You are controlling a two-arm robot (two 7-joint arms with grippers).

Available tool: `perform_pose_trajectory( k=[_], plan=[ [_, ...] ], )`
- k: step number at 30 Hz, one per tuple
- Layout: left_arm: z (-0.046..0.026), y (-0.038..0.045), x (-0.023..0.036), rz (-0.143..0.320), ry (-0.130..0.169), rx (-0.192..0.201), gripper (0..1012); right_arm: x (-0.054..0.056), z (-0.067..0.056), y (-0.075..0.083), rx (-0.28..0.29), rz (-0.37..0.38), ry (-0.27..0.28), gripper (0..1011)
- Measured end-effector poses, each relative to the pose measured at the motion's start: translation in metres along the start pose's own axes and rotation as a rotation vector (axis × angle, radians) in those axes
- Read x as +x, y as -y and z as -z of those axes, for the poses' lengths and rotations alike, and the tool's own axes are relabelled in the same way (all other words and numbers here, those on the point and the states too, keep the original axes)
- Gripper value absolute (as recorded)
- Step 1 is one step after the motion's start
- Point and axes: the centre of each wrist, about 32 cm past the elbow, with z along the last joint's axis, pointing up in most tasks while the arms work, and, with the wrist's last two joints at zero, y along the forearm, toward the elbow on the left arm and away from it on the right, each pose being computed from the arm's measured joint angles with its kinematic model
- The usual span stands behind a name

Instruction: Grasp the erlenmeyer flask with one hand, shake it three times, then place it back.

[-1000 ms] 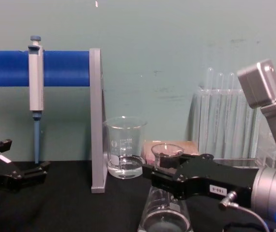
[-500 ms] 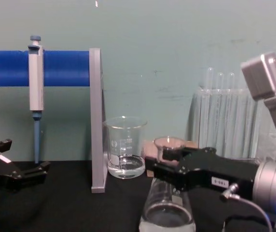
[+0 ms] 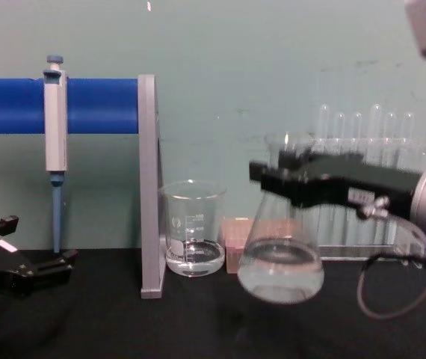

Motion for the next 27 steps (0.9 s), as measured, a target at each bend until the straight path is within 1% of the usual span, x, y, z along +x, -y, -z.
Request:
perform_pose_trajectory(
  k=[10, 14, 21, 27],
  plan=[
    [0.0000, 0.0000, 0.0000, 0.000, 0.000, 0.000, 1001, -0.001, -0.025, 0.009, 0.031, 0.035, 0.014, 449],
    [0.0000, 0.0000, 0.0000, 0.000, 0.000, 0.000, 1001, -0.002, -0.031, 0.013, 0.035, 0.041, 0.018, 449],
    [0.0000, 0.0000, 0.0000, 0.000, 0.000, 0.000, 1001, -0.002, -0.036, 0.017, 0.034, 0.050, 0.020, 449],
    [0.0000, 0.0000, 0.0000, 0.000, 0.000, 0.000, 1001, -0.001, -0.035, 0.018, 0.029, 0.059, 0.018, 449]
  ],
)
